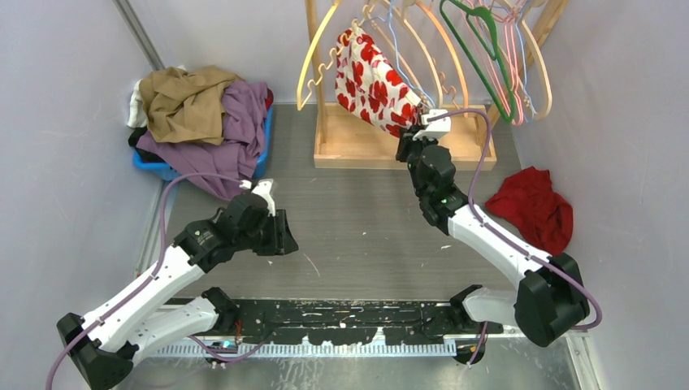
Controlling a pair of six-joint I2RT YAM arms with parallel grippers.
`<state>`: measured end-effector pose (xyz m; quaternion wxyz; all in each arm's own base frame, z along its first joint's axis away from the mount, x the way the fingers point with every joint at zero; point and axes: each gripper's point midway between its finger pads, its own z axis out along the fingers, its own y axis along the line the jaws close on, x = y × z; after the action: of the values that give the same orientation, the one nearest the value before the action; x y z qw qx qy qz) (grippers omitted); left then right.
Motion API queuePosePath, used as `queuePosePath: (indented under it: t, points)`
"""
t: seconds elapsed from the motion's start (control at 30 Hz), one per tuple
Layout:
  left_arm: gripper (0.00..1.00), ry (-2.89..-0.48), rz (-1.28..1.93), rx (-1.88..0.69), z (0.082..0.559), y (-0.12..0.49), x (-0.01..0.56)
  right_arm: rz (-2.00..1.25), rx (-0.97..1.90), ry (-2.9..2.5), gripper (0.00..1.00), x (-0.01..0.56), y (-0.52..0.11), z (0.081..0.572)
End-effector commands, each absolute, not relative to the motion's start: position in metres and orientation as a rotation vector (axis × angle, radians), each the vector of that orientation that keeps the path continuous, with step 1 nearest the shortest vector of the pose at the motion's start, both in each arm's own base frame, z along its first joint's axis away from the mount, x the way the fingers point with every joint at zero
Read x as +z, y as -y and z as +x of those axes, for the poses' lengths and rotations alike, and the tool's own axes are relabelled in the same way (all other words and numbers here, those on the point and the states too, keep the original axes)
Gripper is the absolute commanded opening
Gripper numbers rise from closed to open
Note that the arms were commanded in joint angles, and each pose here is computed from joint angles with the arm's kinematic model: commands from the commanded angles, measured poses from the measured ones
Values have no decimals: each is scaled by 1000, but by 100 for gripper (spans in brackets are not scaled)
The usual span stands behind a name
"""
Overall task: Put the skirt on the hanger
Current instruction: Place the hanger at the clothesline.
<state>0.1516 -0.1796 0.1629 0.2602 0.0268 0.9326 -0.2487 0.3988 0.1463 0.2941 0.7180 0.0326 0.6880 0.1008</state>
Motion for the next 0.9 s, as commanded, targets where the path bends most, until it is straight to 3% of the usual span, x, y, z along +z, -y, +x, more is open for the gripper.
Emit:
queuePosePath:
  t: [0.0,0.4,0.87]
  points:
    - [41,-2468,72,-701,161,184,177,94,290,-1434,1,319,-146,391]
    - [41,-2479,73,-703,161,186,173,155,266,-1519,1,249,-137,388]
    - [41,-2482,70,-696,161,186,173,155,271,-1561,1,219,-153,412]
